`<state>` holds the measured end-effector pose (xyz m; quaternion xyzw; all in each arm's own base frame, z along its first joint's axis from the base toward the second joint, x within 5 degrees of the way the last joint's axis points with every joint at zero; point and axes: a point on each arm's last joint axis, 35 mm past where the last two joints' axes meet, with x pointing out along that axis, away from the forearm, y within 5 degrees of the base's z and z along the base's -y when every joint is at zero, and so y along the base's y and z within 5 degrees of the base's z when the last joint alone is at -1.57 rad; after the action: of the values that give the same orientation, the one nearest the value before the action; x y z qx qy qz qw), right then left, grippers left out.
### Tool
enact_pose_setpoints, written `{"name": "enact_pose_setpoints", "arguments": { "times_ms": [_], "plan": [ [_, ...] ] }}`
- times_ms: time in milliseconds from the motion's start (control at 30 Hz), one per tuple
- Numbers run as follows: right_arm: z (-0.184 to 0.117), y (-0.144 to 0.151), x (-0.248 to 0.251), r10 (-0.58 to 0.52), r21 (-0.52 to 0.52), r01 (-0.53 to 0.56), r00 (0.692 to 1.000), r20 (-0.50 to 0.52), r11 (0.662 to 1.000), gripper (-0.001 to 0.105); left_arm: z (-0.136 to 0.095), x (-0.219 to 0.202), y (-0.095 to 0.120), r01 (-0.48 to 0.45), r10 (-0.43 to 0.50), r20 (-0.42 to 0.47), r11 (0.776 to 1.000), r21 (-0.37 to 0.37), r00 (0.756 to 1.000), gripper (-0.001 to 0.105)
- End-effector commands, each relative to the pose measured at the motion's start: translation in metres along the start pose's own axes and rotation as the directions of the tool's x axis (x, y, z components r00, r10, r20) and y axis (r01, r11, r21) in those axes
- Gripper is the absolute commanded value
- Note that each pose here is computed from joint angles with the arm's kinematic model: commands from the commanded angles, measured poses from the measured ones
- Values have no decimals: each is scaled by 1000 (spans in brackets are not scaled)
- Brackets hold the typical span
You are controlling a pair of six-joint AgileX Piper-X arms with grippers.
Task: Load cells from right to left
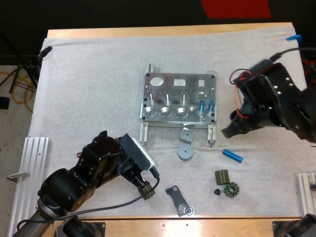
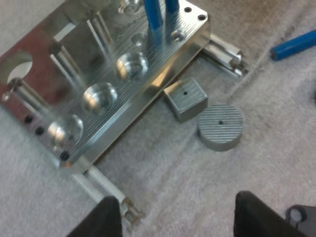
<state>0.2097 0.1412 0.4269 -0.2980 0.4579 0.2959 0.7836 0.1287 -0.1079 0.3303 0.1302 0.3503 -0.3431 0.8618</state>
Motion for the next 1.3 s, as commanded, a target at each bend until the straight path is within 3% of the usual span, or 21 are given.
{"name": "enact_pose_setpoints", "arguments": {
  "times_ms": [0, 167, 233, 333, 533, 767, 1033, 1267],
  "plan": [
    [-5, 0, -9, 7, 31, -8, 1000, 6, 999, 57, 1, 0, -1, 24, -25, 13, 999, 32, 1000, 50],
    [-17, 3, -24, 4, 51, -5, 1000, 17, 999, 56, 5, 0, -2, 34, -42, 49, 987, 156, 998, 50],
    [-22, 4, -32, 1, 72, -3, 1000, 26, 997, 56, 7, 0, -3, 52, -71, 69, 968, 245, 995, 50],
    [-27, 5, -40, -7, 90, 2, 999, 49, 996, 56, 9, -1, -3, 59, -89, 83, 947, 317, 993, 50],
    [-40, 9, -56, 13, 108, -21, 997, 76, 994, 56, 10, -1, -4, 49, -94, 89, 907, 417, 992, 50],
    [-52, 12, -72, 1, 110, -14, 992, 122, 994, 56, 14, 6, -5, 87, -143, 97, 898, 432, 985, 50],
    [-61, 14, -84, -7, 112, -11, 987, 162, 994, 56, 16, 30, -4, 139, -170, 32, 888, 439, 985, 50],
    [-70, 17, -86, -3, 115, -17, 986, 167, 993, 56, 25, 36, -6, 155, -216, 84, 875, 458, 973, 50]
  ]
}}
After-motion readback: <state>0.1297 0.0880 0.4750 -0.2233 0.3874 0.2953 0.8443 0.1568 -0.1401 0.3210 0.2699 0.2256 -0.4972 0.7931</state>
